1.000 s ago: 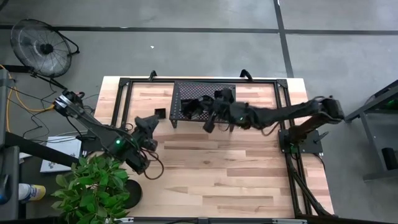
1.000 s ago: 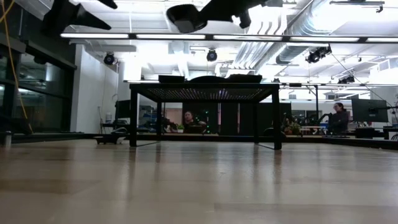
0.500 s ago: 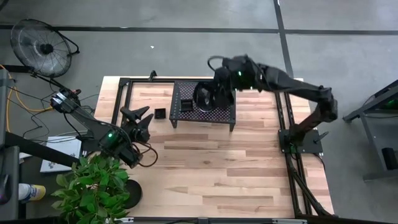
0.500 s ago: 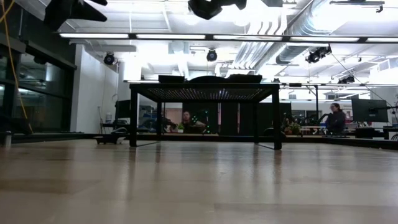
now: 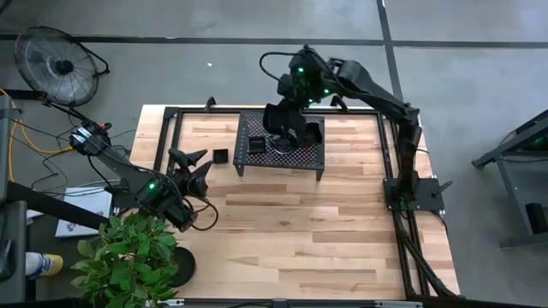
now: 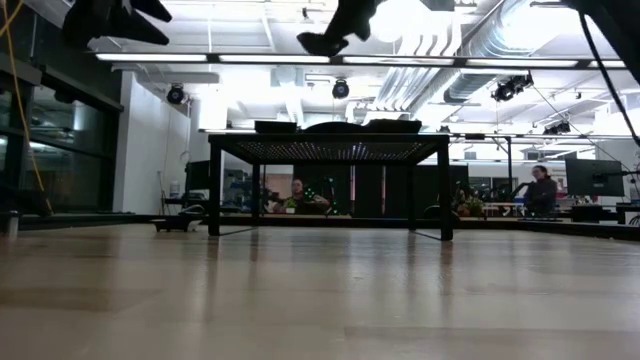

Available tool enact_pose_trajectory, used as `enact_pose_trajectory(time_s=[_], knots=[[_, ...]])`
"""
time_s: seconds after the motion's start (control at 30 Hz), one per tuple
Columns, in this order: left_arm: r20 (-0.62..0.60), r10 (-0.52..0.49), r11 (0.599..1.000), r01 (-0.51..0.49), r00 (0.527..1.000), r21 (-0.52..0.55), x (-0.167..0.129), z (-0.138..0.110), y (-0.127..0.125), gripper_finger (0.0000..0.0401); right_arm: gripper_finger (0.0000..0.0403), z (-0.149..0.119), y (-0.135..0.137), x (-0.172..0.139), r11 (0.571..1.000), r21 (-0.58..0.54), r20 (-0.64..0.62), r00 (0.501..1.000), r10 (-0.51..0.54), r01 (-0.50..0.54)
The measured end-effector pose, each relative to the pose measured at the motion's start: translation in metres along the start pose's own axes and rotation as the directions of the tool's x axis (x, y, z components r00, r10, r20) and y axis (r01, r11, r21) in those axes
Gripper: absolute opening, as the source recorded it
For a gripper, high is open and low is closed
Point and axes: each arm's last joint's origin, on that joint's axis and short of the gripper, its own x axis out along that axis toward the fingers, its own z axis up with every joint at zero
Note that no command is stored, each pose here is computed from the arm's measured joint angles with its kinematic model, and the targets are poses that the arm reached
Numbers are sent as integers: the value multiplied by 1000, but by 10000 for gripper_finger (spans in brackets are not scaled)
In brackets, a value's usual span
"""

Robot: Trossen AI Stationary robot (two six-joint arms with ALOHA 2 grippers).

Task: Pick & Place Mini shaped plates
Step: Stack the leaf-shaped plate on the leaf-shaped plates on the shelf

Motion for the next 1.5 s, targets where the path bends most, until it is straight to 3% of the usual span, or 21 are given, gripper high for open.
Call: enact_pose_trajectory(time_s=[0.2, 0.57, 0.9, 1.37, 1.5], knots=[[-19, -45, 998, 44, 999, -46, 0, 0, -1, 213, 0, -19, -21, 24, 989, -93, -56, 992, 113, -118], [-63, -139, 990, 137, 988, -45, 1, -4, -9, 213, 0, -44, -47, 44, 952, -101, -37, 958, 286, -288], [-70, -111, 994, 112, 991, 5, 5, -17, -26, 213, 0, -53, -52, 70, 937, -189, 37, 951, 307, -295], [-64, -107, 994, 107, 992, 1, 5, -16, -27, 213, 0, -70, -52, 91, 923, -227, 13, 946, 323, -312], [-63, -106, 994, 106, 992, -1, 5, -16, -27, 213, 0, -70, -51, 91, 896, -322, 9, 945, 326, -306]])
